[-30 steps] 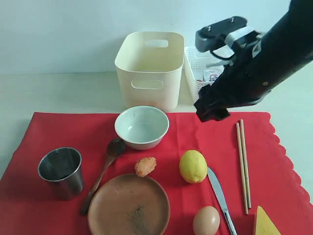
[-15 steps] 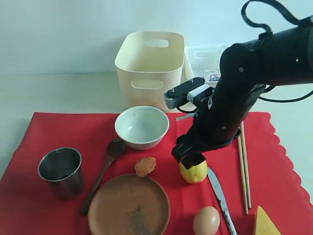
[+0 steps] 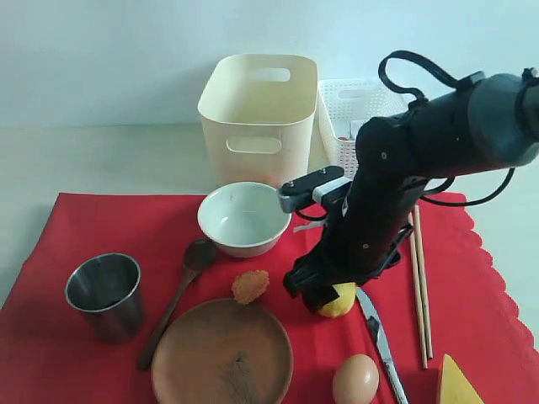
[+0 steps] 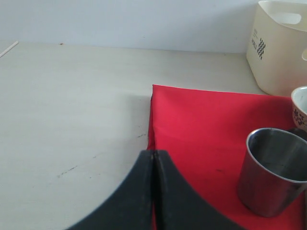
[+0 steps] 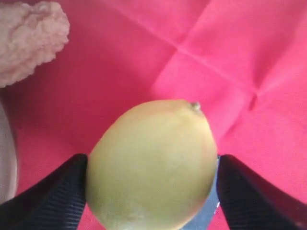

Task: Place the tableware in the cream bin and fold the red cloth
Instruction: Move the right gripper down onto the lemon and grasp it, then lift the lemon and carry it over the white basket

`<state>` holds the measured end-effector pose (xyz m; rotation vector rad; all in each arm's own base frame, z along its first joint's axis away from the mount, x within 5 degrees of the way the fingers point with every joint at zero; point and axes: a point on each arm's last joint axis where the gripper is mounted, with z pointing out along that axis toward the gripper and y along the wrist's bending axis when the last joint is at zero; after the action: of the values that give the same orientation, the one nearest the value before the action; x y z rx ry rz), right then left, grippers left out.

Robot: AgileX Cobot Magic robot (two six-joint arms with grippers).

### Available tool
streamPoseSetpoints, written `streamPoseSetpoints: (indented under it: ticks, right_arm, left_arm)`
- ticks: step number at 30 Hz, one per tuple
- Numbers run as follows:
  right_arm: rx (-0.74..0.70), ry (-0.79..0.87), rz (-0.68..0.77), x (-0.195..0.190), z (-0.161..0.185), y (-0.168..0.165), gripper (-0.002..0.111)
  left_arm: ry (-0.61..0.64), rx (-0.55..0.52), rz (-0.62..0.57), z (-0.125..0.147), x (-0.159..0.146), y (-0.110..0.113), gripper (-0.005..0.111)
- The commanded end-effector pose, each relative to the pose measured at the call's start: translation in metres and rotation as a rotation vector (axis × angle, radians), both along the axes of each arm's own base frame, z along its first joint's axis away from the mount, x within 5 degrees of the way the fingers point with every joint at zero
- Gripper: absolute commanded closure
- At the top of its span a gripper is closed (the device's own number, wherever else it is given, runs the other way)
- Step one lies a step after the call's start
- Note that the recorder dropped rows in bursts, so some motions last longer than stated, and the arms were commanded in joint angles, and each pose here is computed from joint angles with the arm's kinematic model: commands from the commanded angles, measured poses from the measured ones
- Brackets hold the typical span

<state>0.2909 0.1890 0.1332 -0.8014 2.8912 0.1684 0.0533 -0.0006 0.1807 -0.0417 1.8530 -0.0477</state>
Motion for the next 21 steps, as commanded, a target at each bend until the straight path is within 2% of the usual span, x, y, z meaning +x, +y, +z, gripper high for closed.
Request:
streamPoseSetpoints:
  ticks: [1,3,7,9,14,21]
  right_arm:
    - [-0.020,0.014,0.008,0.001,-0.013,0.000,0.047]
    - [-0.034,0.014,0.025,0.001,-0.013,-0.002,0.060]
    - [-0.063,0.013,0.054,0.004,0.003,-0.002,0.098]
    - [-0.077,-0.005,0.078,0.006,0.016,-0.002,0.108]
    - [-0.099,-0.091,0.112,0.006,0.049,-0.008,0.108]
    - [-0.021,-0.259,0.044,0.006,0.095,-0.020,0.108]
  left_arm:
    - [-0.015,-0.010,0.002,0.001,0.000,0.000,0.107]
    - [-0.015,-0.010,0.002,0.001,0.000,0.000,0.107]
    - [-0.015,-0.010,0.002,0.001,0.000,0.000,0.107]
    - [-0.015,-0.010,0.002,0.001,0.000,0.000,0.107]
    - [-0.015,-0.010,0.002,0.001,0.000,0.000,0.107]
    - [-0.015,-0.010,0.002,0.001,0.000,0.000,0.107]
